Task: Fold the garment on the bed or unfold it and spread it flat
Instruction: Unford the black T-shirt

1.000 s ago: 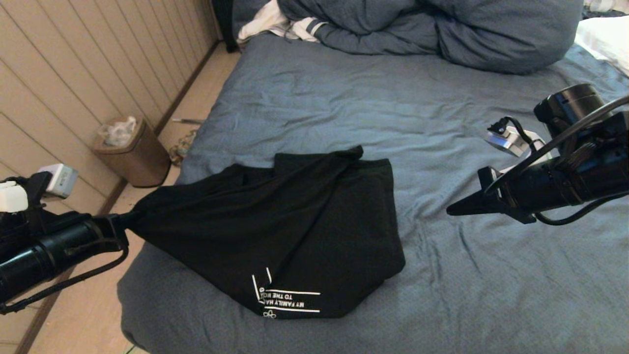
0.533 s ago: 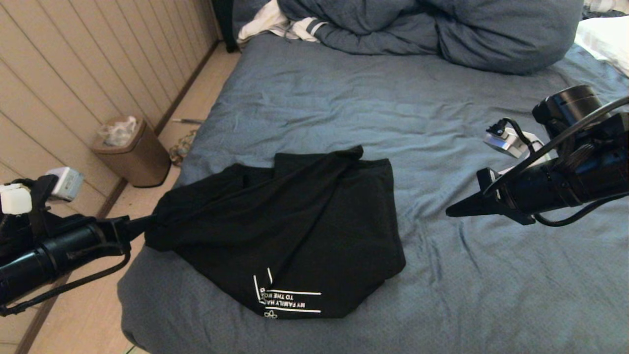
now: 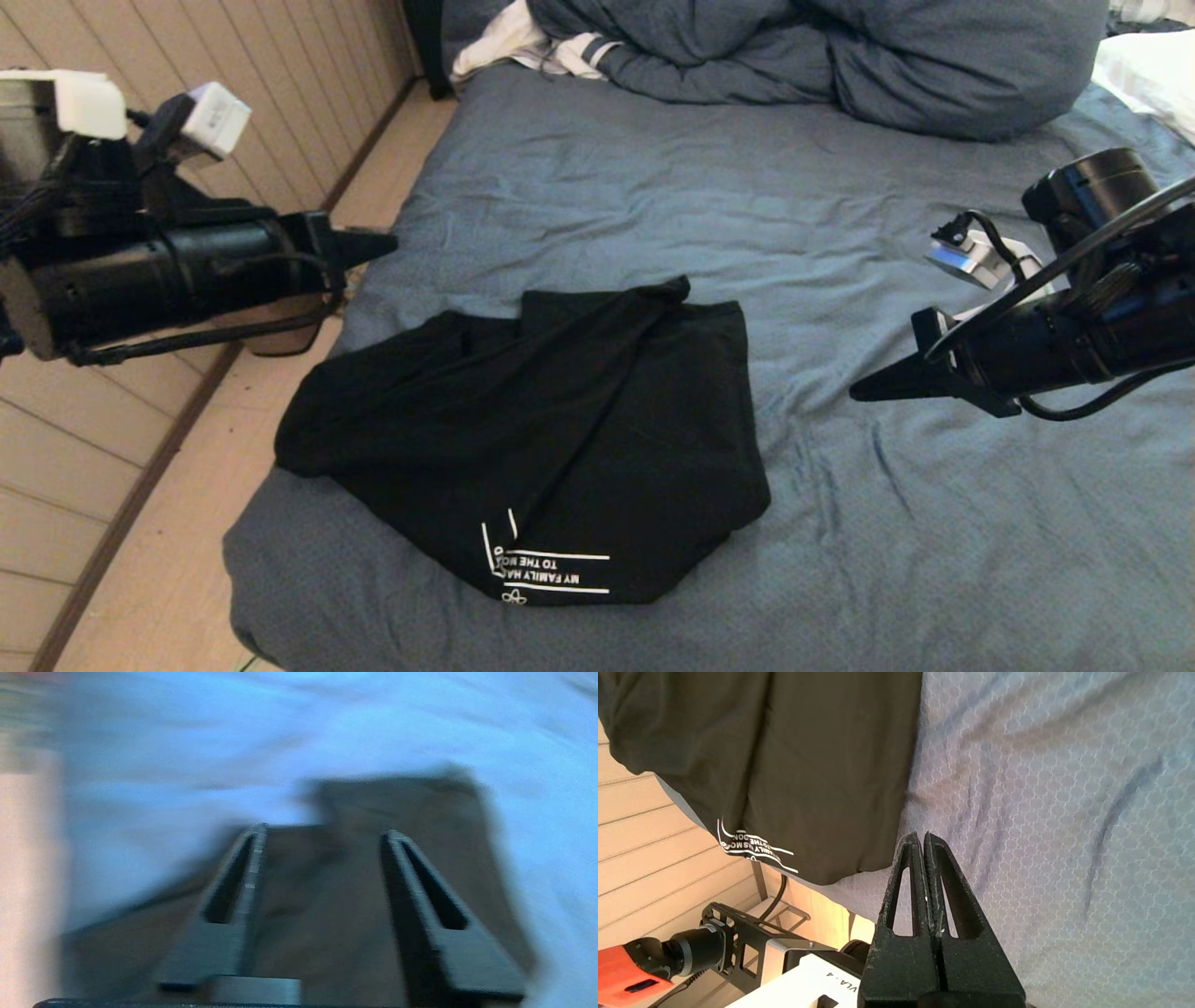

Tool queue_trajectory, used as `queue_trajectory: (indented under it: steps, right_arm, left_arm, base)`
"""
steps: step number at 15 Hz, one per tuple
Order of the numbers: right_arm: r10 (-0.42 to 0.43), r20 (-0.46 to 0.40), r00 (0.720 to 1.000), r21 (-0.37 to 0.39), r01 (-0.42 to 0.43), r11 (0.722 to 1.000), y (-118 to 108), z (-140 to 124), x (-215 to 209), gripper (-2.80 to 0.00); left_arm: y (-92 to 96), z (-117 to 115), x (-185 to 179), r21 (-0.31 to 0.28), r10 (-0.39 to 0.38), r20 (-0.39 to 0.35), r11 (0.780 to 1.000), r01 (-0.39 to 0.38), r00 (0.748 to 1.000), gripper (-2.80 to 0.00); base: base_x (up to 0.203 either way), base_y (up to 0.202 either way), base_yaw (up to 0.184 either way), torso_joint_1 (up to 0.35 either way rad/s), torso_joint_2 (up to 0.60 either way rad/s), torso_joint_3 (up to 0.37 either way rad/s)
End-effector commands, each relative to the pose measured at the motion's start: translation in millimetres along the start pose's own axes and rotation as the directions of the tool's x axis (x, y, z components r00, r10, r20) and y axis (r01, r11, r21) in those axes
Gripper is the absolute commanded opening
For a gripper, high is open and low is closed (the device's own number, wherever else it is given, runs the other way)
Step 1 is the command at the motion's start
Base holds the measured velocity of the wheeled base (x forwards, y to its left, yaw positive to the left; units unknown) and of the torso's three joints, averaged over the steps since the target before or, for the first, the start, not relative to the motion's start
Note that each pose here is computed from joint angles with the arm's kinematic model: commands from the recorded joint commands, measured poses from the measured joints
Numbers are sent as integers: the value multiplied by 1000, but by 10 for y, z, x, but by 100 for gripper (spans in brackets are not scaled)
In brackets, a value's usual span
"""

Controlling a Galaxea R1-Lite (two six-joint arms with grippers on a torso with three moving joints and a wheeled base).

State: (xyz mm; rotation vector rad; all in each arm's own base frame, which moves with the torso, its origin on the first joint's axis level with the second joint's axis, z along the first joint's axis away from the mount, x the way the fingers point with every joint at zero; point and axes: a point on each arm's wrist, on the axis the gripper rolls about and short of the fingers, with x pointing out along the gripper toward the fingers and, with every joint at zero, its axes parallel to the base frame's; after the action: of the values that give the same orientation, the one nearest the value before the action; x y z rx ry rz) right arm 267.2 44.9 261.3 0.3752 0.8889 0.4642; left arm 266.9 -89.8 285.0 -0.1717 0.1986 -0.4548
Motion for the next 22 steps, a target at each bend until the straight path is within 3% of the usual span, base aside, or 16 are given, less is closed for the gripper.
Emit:
queue_trajectory:
  steps: [1, 6, 14, 18, 19, 22]
  right_arm:
    - [6, 9, 1000, -4, -6, 1000, 18, 23, -18, -280]
    - [10, 24, 1000, -17, -9, 1000, 40, 50, -45, -280]
    - [0, 0, 1000, -8, 0, 1000, -27, 36, 26, -280]
    - [-10, -1, 1000, 1, 10, 1000, -65, 43, 36, -280]
    - [-13, -1, 1000, 3, 13, 1000, -85, 48, 39, -280]
    - [-16, -5, 1000, -11, 15, 1000, -102, 41, 49, -280]
  left_arm:
    - [-447, -30, 382, 9, -118, -69, 993, 118, 991, -280]
    - [-868, -168, 909, 22, -203, -116, 978, 206, 972, -280]
    - [-1257, -451, 1557, 51, -272, -157, 958, 283, 949, -280]
    - [-1294, -638, 1739, 55, -268, -189, 958, 282, 945, -280]
    - [-1297, -660, 1791, 58, -252, -183, 962, 266, 950, 0]
    - [-1308, -755, 1945, 66, -228, -180, 968, 243, 957, 0]
  base:
    - [0, 0, 0, 0, 0, 0]
    - [0, 0, 0, 0, 0, 0]
    - [0, 0, 0, 0, 0, 0]
    - [0, 0, 0, 0, 0, 0]
    - [0, 0, 0, 0, 0, 0]
    - [0, 0, 0, 0, 0, 0]
